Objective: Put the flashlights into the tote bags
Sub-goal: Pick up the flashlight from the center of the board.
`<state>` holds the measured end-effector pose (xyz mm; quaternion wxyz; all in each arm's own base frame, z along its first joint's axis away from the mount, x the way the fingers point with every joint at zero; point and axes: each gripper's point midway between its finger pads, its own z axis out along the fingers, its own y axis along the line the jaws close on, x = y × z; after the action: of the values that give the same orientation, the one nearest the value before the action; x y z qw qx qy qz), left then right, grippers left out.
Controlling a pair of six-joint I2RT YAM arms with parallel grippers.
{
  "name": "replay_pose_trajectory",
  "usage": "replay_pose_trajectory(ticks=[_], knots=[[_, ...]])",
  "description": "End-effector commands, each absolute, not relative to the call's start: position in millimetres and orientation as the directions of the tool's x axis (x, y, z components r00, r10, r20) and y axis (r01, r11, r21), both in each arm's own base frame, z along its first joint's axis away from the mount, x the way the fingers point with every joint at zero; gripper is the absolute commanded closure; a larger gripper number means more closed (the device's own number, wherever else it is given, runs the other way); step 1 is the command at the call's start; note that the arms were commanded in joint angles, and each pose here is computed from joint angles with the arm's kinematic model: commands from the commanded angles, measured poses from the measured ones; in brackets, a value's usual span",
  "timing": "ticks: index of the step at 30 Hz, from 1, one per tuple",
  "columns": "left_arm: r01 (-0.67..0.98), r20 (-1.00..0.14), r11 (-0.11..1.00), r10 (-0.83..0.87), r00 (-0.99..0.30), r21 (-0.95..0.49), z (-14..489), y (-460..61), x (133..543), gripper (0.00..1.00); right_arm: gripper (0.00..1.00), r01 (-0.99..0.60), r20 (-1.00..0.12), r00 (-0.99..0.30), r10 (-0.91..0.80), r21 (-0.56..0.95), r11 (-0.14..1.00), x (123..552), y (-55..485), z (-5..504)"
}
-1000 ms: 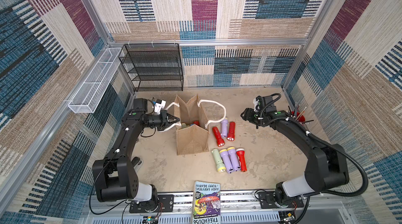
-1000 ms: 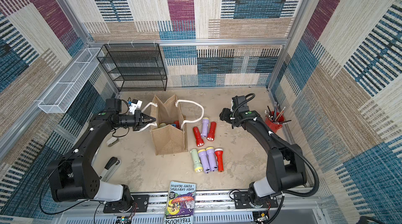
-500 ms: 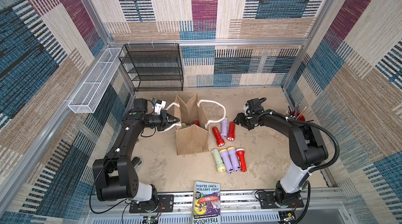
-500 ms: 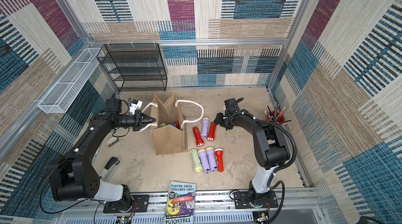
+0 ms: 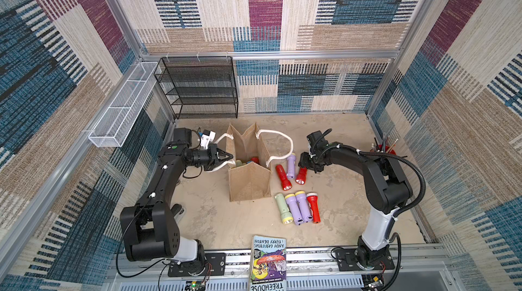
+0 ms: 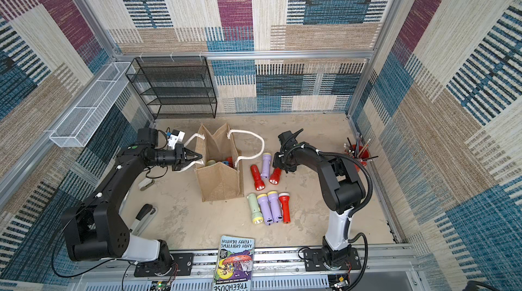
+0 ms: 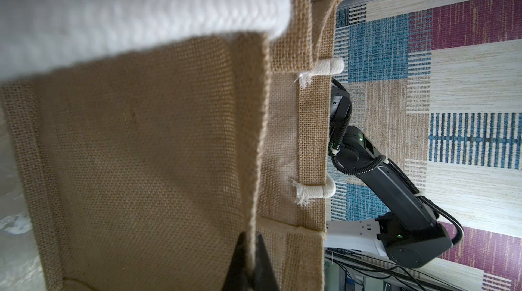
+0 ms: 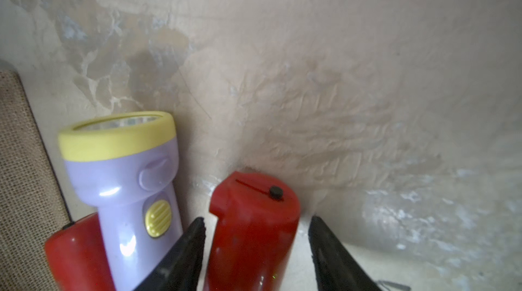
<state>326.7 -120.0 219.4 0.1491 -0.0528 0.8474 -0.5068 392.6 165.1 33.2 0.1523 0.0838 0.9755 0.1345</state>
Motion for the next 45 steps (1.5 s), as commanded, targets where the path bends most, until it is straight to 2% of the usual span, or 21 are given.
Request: replay_pose_trajectory(ticks=[1, 11, 22, 28, 34, 39, 45], knots=[[0.080, -0.219, 0.494, -0.230, -0.948, -0.866, 220.0, -118.9, 325.8, 1.00, 0.39, 0.145, -0.265, -0.942, 0.207, 0.236, 0.961, 391.9, 161.9, 25.3], [0.081, -0.219, 0.492, -0.229, -0.948, -0.867, 221.7, -119.2, 326.0, 1.00, 0.44, 0.139, -0.213, -0.960, 0.184, 0.207, 0.968, 375.9, 159.0, 8.4], [0.085, -0.223, 0.493, -0.228, -0.948, -0.866, 221.8, -119.1, 326.0, 1.00, 0.41, 0.129, -0.195, -0.967, 0.162, 0.169, 0.977, 353.6, 149.3, 16.2], [0.083, -0.220, 0.492, -0.228, -0.948, -0.867, 221.2, -119.2, 325.5, 1.00, 0.41, 0.123, -0.204, -0.967, 0.155, 0.163, 0.979, 358.4, 150.0, 14.0], [0.079, -0.217, 0.495, -0.228, -0.949, -0.865, 219.0, -119.0, 325.0, 1.00, 0.45, 0.102, -0.204, -0.970, 0.134, 0.160, 0.982, 371.7, 155.9, 5.1], [0.078, -0.221, 0.505, -0.229, -0.948, -0.860, 218.2, -118.0, 324.9, 1.00, 0.53, 0.092, -0.171, -0.978, 0.119, 0.159, 0.983, 362.2, 155.4, -3.6], [0.063, -0.205, 0.510, -0.227, -0.952, -0.858, 214.6, -117.2, 326.5, 1.00, 0.51, 0.068, -0.156, -0.984, 0.087, 0.121, 0.990, 346.8, 145.8, -2.5]])
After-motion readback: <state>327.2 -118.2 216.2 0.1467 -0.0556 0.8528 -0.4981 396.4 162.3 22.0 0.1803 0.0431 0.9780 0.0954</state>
